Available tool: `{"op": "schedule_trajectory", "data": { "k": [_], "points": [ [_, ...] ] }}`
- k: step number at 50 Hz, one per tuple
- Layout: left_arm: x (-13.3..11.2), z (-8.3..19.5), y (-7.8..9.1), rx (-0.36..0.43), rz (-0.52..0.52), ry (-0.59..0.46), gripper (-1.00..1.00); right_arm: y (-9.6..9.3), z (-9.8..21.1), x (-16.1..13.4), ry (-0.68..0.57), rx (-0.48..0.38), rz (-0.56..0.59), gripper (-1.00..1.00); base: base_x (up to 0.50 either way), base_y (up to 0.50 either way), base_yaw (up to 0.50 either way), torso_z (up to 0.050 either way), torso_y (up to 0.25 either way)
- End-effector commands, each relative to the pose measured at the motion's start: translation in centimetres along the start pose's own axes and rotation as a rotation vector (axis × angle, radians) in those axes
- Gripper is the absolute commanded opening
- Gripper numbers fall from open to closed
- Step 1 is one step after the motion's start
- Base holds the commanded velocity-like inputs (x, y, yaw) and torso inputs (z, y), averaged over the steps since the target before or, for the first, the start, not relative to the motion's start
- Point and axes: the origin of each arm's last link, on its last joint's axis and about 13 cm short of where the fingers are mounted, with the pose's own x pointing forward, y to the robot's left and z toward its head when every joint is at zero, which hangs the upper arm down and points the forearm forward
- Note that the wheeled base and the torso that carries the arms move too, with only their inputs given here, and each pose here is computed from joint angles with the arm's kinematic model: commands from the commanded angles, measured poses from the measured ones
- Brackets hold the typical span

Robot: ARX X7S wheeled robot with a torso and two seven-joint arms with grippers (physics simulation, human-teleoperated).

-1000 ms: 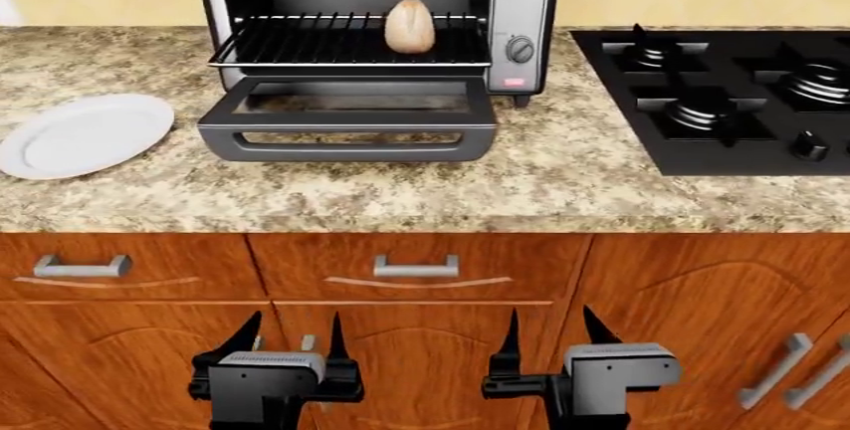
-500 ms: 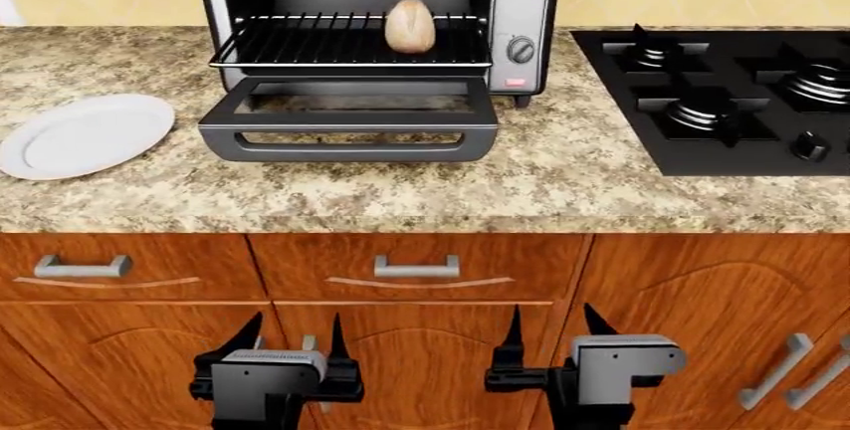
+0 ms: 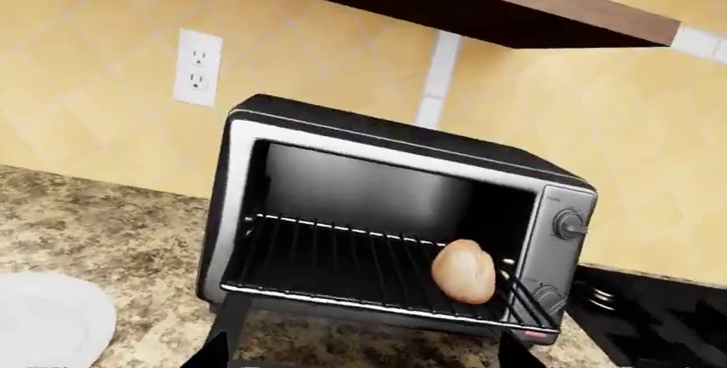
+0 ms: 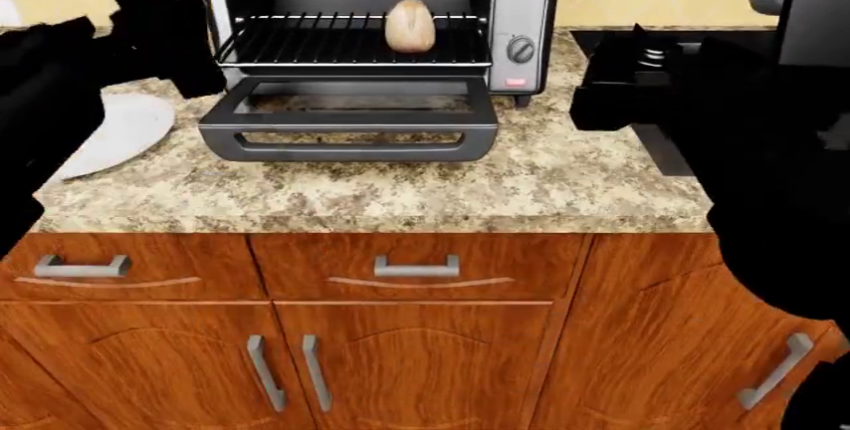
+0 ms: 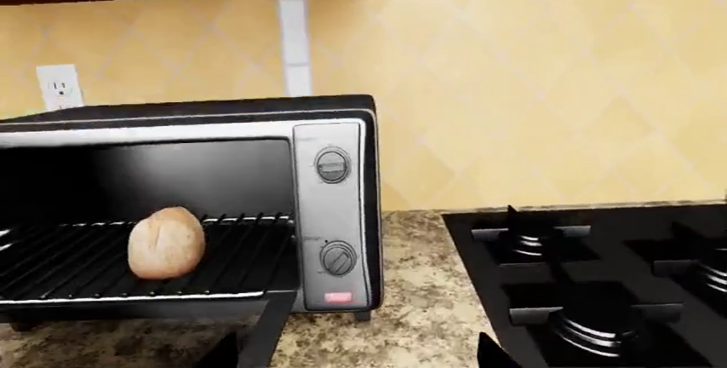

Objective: Pick the bread from the rack and place it on the plate on the counter.

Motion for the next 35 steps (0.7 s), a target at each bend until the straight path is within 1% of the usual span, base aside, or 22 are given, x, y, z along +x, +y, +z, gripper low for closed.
{"op": "schedule_trajectory", "data": {
  "k": [1, 2, 3, 5, 6, 7, 8, 9, 10, 12, 13, 14, 15, 16, 17, 18, 20, 22, 26, 28, 31, 35],
  "points": [
    [-9.9, 9.7, 0.4, 0.180, -0.018, -0.186, 1.00, -0.6, 7.5, -5.2, -0.126, -0.183, 0.058, 1.00, 0.00, 0.00, 0.00, 0.000, 0.000],
    [-10.1, 10.8, 0.4, 0.166, 0.000, -0.213, 1.00, -0.4, 8.3, -5.3, -0.132, -0.186, 0.063, 1.00, 0.00, 0.00, 0.00, 0.000, 0.000],
    [-10.1, 11.4, 0.4, 0.182, 0.015, -0.223, 1.00, -0.3, 8.9, -5.1, -0.139, -0.190, 0.058, 1.00, 0.00, 0.00, 0.00, 0.000, 0.000],
    [-8.4, 13.4, 0.4, 0.213, 0.095, -0.234, 1.00, 0.4, 11.4, -4.1, -0.115, -0.202, 0.079, 1.00, 0.00, 0.00, 0.00, 0.000, 0.000],
    [-7.4, 14.3, 0.2, 0.224, 0.112, -0.233, 1.00, 0.8, 12.7, -3.4, -0.112, -0.208, 0.065, 1.00, 0.00, 0.00, 0.00, 0.000, 0.000],
    [-6.2, 15.7, 0.0, 0.236, 0.146, -0.240, 1.00, 1.4, 14.4, -2.5, -0.088, -0.212, 0.103, 1.00, 0.00, 0.00, 0.00, 0.000, 0.000],
    [-4.9, 16.5, 0.1, 0.253, 0.184, -0.223, 1.00, 1.8, 15.3, -1.6, -0.073, -0.200, 0.149, 1.00, 0.00, 0.00, 0.00, 0.000, 0.000],
    [-3.6, 16.9, 0.3, 0.281, 0.226, -0.207, 1.00, 2.1, 15.8, -0.4, -0.049, -0.207, 0.126, 1.00, 0.00, 0.00, 0.00, 0.000, 0.000],
    [-1.9, 17.4, 0.5, 0.298, 0.256, -0.183, 1.00, 2.7, 15.6, 1.2, -0.025, -0.273, 0.122, 1.00, 0.00, 0.00, 0.00, 0.000, 0.000],
    [0.3, 17.5, 1.0, 0.323, 0.313, -0.144, 1.00, 3.5, 15.4, 3.5, 0.035, -0.295, 0.135, 1.00, 0.00, 0.00, 0.00, 0.000, 0.000],
    [1.4, 17.7, 1.2, 0.331, 0.331, -0.135, 1.00, 4.3, 14.8, 4.9, 0.090, -0.329, 0.136, 1.00, 0.00, 0.00, 0.00, 0.000, 0.000],
    [1.9, 17.8, 1.5, 0.326, 0.347, -0.132, 1.00, 4.7, 14.4, 5.4, 0.108, -0.368, 0.126, 1.00, 0.00, 0.00, 0.00, 0.000, 0.000],
    [2.6, 17.6, 1.9, 0.319, 0.378, -0.124, 1.00, 5.3, 14.1, 5.6, 0.121, -0.384, 0.137, 1.00, 0.00, 0.00, 0.00, 0.000, 0.000],
    [2.9, 17.5, 2.2, 0.317, 0.379, -0.119, 1.00, 5.6, 14.0, 5.4, 0.121, -0.380, 0.162, 1.00, 0.00, 0.00, 0.00, 0.000, 0.000],
    [3.0, 17.4, 2.3, 0.314, 0.381, -0.118, 1.00, 5.8, 13.8, 5.4, 0.123, -0.390, 0.155, 1.00, 0.00, 0.00, 0.00, 0.000, 0.000],
    [3.0, 17.3, 2.3, 0.322, 0.387, -0.116, 1.00, 5.7, 13.4, 5.7, 0.122, -0.428, 0.084, 1.00, 0.00, 0.00, 0.00, 0.000, 0.000],
    [3.1, 17.2, 2.2, 0.335, 0.398, -0.107, 1.00, 5.6, 12.7, 5.6, 0.153, -0.405, 0.108, 1.00, 0.00, 0.00, 0.00, 0.000, 0.000],
    [3.0, 17.2, 2.2, 0.333, 0.393, -0.110, 1.00, 5.7, 12.1, 5.2, 0.161, -0.428, 0.114, 1.00, 0.00, 0.00, 0.00, 0.000, 0.000],
    [3.2, 16.9, 2.3, 0.334, 0.401, -0.105, 1.00, 5.7, 11.5, 5.3, 0.170, -0.430, 0.129, 1.00, 0.00, 0.00, 0.00, 0.000, 0.000],
    [3.4, 16.7, 2.5, 0.335, 0.408, -0.101, 1.00, 5.8, 11.4, 5.2, 0.178, -0.402, 0.177, 1.00, 0.08, 0.00, 0.00, 0.000, 0.000],
    [3.4, 16.6, 2.9, 0.329, 0.423, -0.099, 1.00, 5.9, 10.6, 5.3, 0.202, -0.425, 0.202, 1.00, 0.50, 0.00, 0.00, 0.000, 0.000],
    [3.4, 16.8, 3.0, 0.325, 0.430, -0.107, 1.00, 5.9, 10.7, 5.1, 0.197, -0.429, 0.208, 1.00, 0.50, 0.00, 0.00, 0.000, 0.000]
  ]
}}
